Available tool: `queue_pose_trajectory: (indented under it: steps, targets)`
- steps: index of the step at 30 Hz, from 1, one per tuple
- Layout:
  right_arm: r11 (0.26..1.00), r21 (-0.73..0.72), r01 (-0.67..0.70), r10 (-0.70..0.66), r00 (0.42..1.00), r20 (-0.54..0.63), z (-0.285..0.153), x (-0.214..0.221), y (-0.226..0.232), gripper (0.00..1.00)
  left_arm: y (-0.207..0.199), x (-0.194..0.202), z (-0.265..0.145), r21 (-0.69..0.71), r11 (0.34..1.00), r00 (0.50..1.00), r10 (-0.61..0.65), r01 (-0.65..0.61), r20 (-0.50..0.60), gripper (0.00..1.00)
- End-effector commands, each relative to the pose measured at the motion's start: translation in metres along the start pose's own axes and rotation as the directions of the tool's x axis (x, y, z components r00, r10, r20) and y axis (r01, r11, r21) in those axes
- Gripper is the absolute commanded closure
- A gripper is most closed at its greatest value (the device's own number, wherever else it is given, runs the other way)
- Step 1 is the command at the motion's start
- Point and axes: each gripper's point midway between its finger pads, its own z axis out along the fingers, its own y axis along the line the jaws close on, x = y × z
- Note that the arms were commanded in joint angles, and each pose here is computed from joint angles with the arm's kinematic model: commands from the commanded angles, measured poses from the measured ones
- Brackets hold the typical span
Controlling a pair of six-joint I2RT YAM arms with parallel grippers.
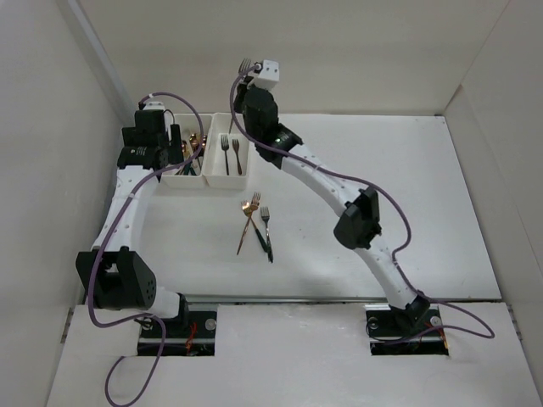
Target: Sort the eating utensils into containers
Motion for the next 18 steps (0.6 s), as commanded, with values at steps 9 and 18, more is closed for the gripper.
queue_pose_trajectory:
  steps: [9, 18]
  targets:
    - [0.989, -0.126, 0.078, -0.094, 0.987, -0.129, 0.014, 0.122, -0.003, 0.59, 0.013, -0.021, -0.011, -0.056, 0.998, 0.997, -0.016, 0.02, 0.074, 0.18]
    - [0.958, -0.253, 0.133, -0.144, 0.989, -0.026, -0.036, -0.002, 0.05, 0.06, 0.008, -0.027, -0.014, -0.022, 1.0, 0.996, -0.02, 0.022, 0.084, 0.18]
